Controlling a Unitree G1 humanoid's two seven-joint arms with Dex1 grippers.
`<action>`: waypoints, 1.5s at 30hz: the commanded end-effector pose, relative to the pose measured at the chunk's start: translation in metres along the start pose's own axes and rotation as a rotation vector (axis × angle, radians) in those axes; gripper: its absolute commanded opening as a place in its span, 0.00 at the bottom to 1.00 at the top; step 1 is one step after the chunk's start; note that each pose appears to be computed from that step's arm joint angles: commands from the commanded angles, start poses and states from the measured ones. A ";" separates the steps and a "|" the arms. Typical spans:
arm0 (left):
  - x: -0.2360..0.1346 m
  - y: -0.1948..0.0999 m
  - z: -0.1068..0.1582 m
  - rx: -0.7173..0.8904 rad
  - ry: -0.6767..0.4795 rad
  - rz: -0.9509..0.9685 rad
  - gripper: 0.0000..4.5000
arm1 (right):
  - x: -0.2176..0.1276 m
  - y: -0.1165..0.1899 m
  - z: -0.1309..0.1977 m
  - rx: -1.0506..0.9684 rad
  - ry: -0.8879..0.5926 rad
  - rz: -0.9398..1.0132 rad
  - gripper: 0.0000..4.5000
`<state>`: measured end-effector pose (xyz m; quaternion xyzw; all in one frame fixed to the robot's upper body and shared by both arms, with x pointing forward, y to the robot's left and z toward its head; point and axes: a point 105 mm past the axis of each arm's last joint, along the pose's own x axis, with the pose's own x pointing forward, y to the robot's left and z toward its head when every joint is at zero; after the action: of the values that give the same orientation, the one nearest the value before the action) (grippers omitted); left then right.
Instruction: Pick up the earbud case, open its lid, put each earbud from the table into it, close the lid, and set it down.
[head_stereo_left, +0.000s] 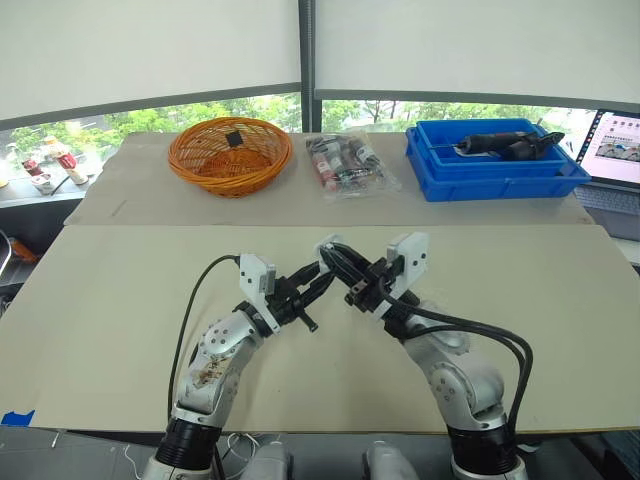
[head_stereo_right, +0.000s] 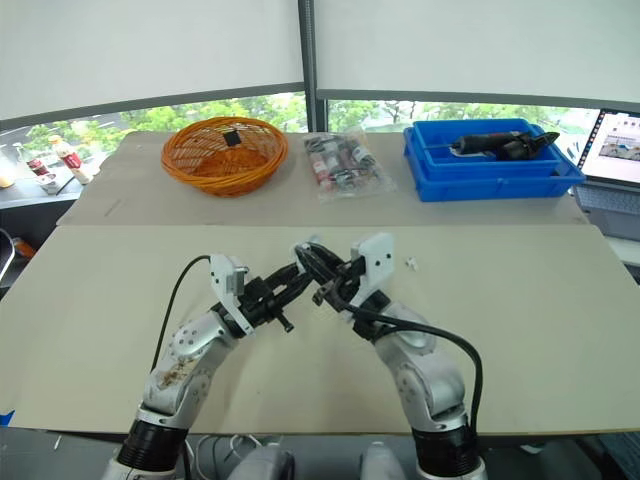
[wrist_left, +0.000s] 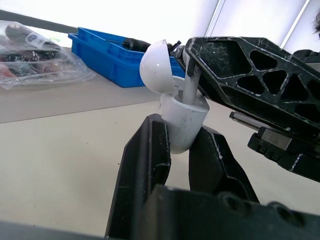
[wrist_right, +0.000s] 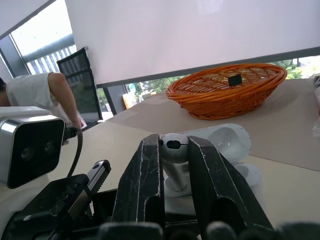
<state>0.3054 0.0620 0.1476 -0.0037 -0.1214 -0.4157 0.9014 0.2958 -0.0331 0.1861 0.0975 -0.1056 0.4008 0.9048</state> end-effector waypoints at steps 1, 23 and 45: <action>0.006 -0.008 0.013 0.036 -0.052 -0.033 0.11 | 0.001 0.006 -0.006 -0.011 0.018 0.011 0.08; 0.006 -0.006 0.013 0.046 -0.054 -0.021 0.11 | -0.009 0.000 -0.005 -0.071 0.022 -0.058 0.84; -0.018 0.013 -0.001 0.104 -0.013 0.056 0.11 | -0.159 -0.093 0.024 -0.448 0.353 -0.192 0.92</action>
<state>0.3064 0.0806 0.1379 0.0264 -0.1292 -0.3873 0.9125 0.2598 -0.1894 0.1541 -0.1377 -0.0138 0.3188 0.9376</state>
